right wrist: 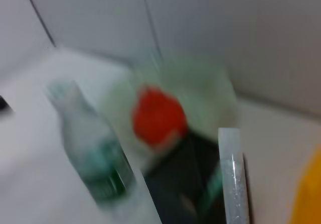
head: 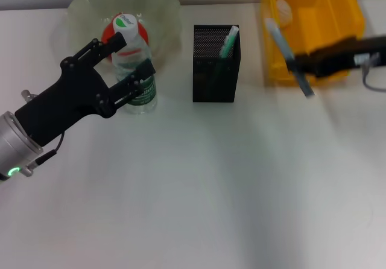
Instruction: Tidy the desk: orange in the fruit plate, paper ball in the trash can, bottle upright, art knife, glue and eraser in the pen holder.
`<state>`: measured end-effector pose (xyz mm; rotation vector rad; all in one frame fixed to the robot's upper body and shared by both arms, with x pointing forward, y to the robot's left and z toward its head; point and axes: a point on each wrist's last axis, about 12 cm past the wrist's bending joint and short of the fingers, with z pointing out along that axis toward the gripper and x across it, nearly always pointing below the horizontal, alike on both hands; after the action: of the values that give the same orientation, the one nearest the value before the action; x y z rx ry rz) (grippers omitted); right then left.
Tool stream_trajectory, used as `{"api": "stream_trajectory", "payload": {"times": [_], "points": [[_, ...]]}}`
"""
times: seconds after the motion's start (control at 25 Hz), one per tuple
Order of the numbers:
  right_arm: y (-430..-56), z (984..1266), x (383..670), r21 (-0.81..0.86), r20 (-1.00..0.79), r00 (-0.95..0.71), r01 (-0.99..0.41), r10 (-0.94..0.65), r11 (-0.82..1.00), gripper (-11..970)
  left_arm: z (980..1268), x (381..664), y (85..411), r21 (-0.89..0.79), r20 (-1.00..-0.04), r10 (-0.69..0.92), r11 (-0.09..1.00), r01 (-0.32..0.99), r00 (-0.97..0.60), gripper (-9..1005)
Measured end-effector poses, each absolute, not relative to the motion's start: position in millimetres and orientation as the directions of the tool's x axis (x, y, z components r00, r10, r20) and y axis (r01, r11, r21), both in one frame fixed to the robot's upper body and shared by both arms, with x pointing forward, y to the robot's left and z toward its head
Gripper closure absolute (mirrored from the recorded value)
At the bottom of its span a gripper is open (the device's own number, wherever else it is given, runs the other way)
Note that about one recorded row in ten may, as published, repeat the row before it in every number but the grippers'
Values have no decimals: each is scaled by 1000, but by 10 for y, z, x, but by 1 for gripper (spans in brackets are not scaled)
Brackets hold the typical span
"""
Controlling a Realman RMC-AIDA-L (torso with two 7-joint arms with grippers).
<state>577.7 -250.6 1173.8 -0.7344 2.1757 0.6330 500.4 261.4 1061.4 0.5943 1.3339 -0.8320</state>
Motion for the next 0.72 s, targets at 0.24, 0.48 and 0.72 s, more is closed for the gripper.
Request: {"api": "stream_trajectory", "payload": {"times": [0.24,0.48,0.72], "points": [[-2357,11702,5938,185,-907,-378,-753,-185,631,818,10623,5012,2618,-82,-983,-183,590,803,33,246],[-2111,11392,6110,96,-991,-134,-802,-21,590,816,10622,5008,2619,-83,-982,-184,590,803,33,246],[-2073,11191,6136,65,-998,-60,-772,29,632,813,10608,4985,2634,-85,-983,-182,595,800,31,246]]}}
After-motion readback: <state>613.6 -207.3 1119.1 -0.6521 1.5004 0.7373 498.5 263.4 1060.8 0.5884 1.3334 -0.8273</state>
